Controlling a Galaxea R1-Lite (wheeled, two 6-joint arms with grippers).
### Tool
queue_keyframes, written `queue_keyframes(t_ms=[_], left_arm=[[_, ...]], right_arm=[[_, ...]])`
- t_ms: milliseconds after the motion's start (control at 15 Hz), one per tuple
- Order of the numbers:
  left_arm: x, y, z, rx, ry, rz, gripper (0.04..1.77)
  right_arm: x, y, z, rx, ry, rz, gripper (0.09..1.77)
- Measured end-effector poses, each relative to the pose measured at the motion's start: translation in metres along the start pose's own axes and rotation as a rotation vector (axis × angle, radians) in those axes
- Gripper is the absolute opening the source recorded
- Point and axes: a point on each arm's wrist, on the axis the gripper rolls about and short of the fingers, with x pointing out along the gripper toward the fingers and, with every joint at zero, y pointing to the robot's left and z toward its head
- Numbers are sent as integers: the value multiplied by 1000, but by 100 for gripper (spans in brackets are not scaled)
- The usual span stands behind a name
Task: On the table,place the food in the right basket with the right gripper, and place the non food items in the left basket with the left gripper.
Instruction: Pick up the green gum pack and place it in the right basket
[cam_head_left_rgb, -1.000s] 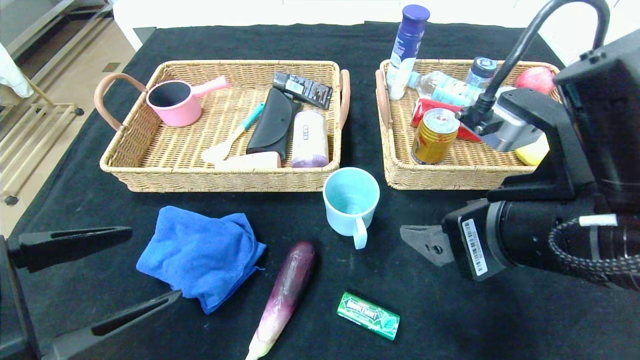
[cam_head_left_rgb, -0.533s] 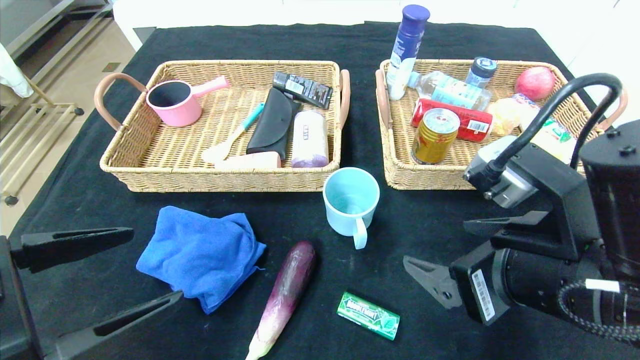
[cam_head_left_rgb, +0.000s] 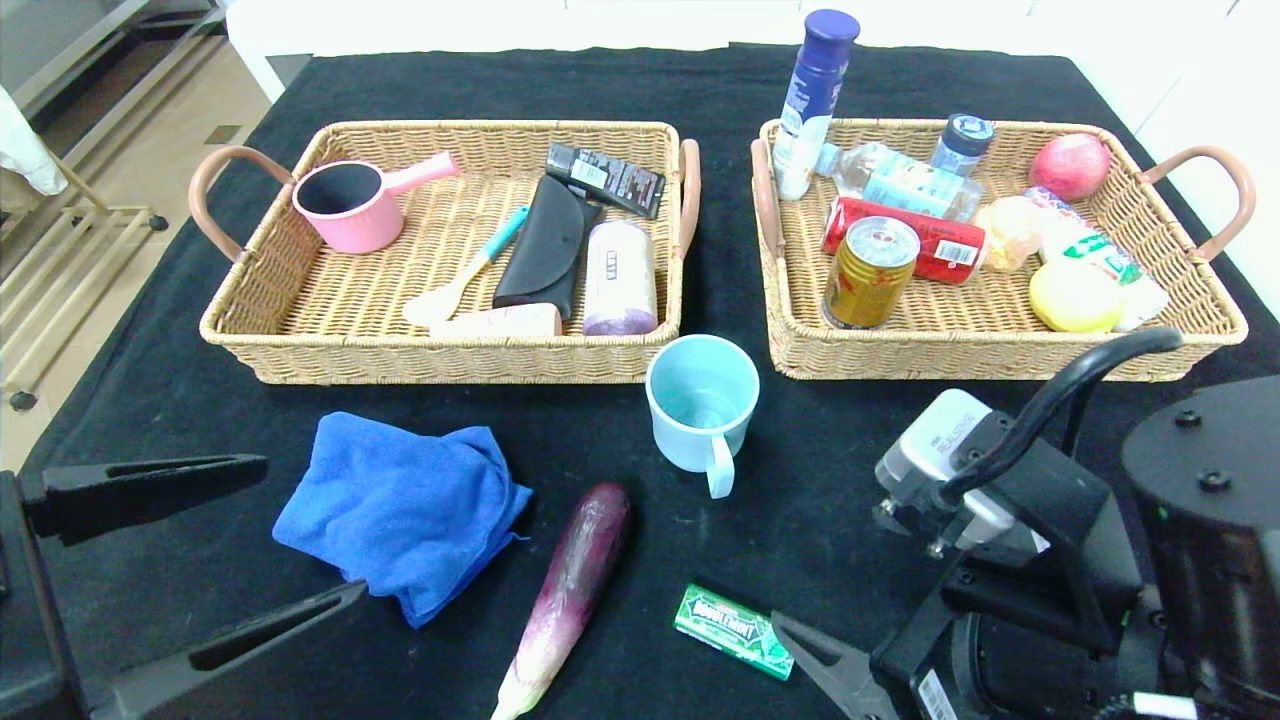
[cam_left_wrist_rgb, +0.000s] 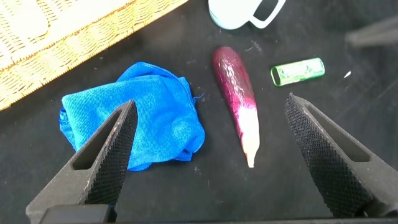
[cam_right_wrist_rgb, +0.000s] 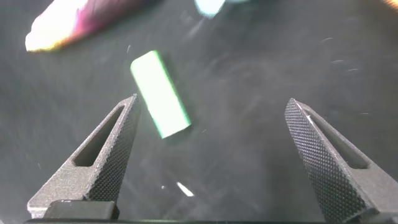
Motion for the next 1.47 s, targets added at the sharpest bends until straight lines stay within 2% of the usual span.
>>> queue_keyframes(t_ms=[467, 867, 1467], left_arm=[[-5, 0, 4, 1, -17, 10, 172], [-11, 3, 9, -1, -42, 40, 172], [-12, 2, 8, 0, -44, 39, 172]], right_arm=[[31, 25, -13, -128, 91, 51, 170], [55, 39, -10, -173, 103, -38, 170], [66, 44, -14, -188, 130, -67, 170]])
